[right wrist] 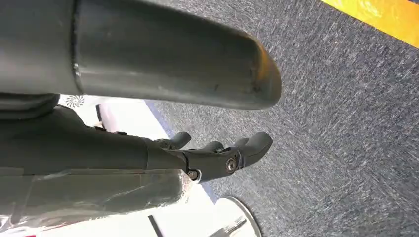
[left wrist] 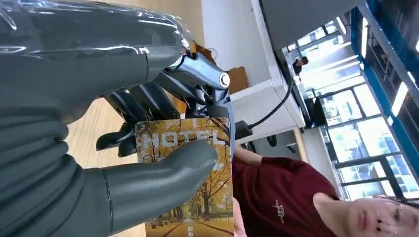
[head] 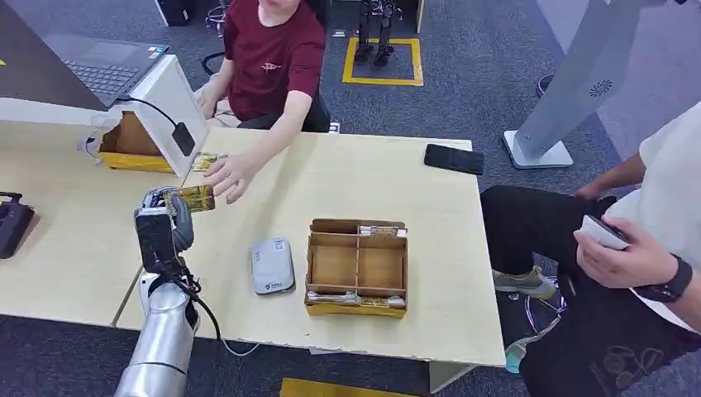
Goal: Pass the card to the sensor for recognition and then transmit it.
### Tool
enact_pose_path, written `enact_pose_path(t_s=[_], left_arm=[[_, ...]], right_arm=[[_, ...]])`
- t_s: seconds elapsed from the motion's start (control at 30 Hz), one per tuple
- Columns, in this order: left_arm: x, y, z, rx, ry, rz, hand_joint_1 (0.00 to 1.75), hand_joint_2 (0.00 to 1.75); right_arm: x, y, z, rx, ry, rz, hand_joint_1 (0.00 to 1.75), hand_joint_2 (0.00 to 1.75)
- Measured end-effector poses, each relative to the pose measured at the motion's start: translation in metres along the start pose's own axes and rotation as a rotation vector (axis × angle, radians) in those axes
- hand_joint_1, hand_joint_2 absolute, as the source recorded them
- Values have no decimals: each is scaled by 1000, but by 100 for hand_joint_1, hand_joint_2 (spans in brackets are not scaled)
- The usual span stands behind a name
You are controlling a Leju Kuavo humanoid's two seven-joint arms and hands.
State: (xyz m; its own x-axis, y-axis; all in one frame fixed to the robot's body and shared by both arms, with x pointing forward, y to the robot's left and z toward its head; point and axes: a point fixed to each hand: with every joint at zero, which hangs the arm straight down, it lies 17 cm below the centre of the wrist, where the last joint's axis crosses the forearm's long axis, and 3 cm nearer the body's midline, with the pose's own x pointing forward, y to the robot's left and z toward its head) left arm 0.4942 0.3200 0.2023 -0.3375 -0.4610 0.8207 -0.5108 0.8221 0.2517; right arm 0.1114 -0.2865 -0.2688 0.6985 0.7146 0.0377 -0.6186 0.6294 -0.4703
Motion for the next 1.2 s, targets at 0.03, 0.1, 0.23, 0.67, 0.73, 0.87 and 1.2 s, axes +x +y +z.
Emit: enact_pose_path(t_s=[0.03,0.1,0.23,0.67,0.73,0.87,1.2], left_arm=[[-1,0,0,-1,1,-1,175,175],[-2,0,1,0,4,-2,175,175],[-4,-1,2,-4,8,-4,175,175],[-22,-19,9,-85,106,47,0,175],[-24,-32,17,-148,119,68,0,175],[-9,-54,69,-294,38,65,0,175],[97,-80,222,-554,-238,-8,0,175]], right_arm=[[0,0,0,0,0,0,0,0],[0,0,0,-1,0,-1,0,0],[1,-1,0,0,0,0,0,0],[-2,-2,0,-8,15,-4,0,0],[-2,-3,0,-13,17,-8,0,0],[-5,-2,0,-14,29,-22,0,0],[-20,0,0,-19,84,-88,0,0]])
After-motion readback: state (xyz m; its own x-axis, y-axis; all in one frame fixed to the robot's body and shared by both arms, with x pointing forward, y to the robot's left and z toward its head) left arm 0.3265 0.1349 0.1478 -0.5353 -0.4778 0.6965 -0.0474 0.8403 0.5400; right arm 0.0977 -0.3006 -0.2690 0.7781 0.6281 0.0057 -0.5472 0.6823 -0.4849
